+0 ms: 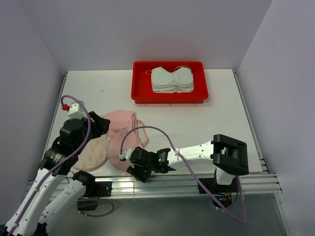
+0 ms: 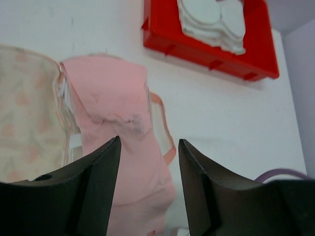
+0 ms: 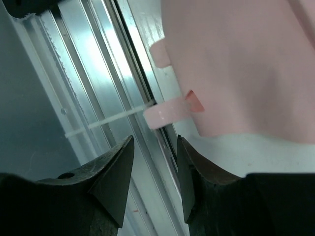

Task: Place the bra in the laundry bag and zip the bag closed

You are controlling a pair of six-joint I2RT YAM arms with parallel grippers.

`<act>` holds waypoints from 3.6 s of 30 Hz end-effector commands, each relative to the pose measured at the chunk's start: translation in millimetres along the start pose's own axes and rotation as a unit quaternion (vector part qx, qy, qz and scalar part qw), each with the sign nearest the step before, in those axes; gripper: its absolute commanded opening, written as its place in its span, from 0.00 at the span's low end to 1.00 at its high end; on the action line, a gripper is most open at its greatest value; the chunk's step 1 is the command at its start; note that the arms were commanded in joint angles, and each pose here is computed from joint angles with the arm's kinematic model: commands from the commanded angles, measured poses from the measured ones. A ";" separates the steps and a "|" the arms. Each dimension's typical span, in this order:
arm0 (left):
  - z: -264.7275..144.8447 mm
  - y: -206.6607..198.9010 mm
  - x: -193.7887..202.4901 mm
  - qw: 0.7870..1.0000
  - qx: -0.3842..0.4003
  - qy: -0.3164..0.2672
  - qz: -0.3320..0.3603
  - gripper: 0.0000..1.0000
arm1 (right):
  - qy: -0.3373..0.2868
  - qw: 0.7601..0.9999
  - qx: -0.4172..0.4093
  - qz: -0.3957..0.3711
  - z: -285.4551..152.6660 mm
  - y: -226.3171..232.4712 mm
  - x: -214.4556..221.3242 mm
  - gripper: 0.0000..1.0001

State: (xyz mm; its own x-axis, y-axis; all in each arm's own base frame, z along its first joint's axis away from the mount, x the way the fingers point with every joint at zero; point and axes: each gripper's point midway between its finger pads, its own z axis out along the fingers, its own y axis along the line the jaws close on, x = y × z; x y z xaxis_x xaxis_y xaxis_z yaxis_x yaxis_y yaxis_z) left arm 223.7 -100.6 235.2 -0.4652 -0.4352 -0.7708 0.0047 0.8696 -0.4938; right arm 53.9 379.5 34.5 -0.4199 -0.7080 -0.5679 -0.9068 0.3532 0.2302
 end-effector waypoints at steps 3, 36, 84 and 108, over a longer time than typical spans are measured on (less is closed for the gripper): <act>-14.2 -12.4 -55.9 0.993 0.014 -0.114 -0.001 0.57 | -0.011 0.998 0.039 -0.057 -0.3 4.1 -19.0 0.48; -15.6 -8.7 -74.5 0.987 0.001 -0.161 0.013 0.57 | -0.017 0.986 0.143 -0.082 4.3 -15.2 -34.1 0.00; -8.1 -6.3 -60.8 0.990 0.006 -0.143 0.015 0.66 | -0.300 0.925 0.185 0.144 -71.0 -169.3 -231.7 0.64; 14.9 -26.7 -37.4 0.991 0.064 -0.088 0.080 0.66 | -0.197 0.759 0.434 0.444 -182.3 -570.6 -105.7 0.81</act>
State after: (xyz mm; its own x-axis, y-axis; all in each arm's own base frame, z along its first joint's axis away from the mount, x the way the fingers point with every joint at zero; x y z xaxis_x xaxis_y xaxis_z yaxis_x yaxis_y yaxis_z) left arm 251.6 -101.7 260.8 -0.3133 -0.3495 -0.8830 0.1170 0.9085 -0.4011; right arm 608.2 139.6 105.2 -0.6086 0.2045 -0.7667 0.1536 0.9783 0.1390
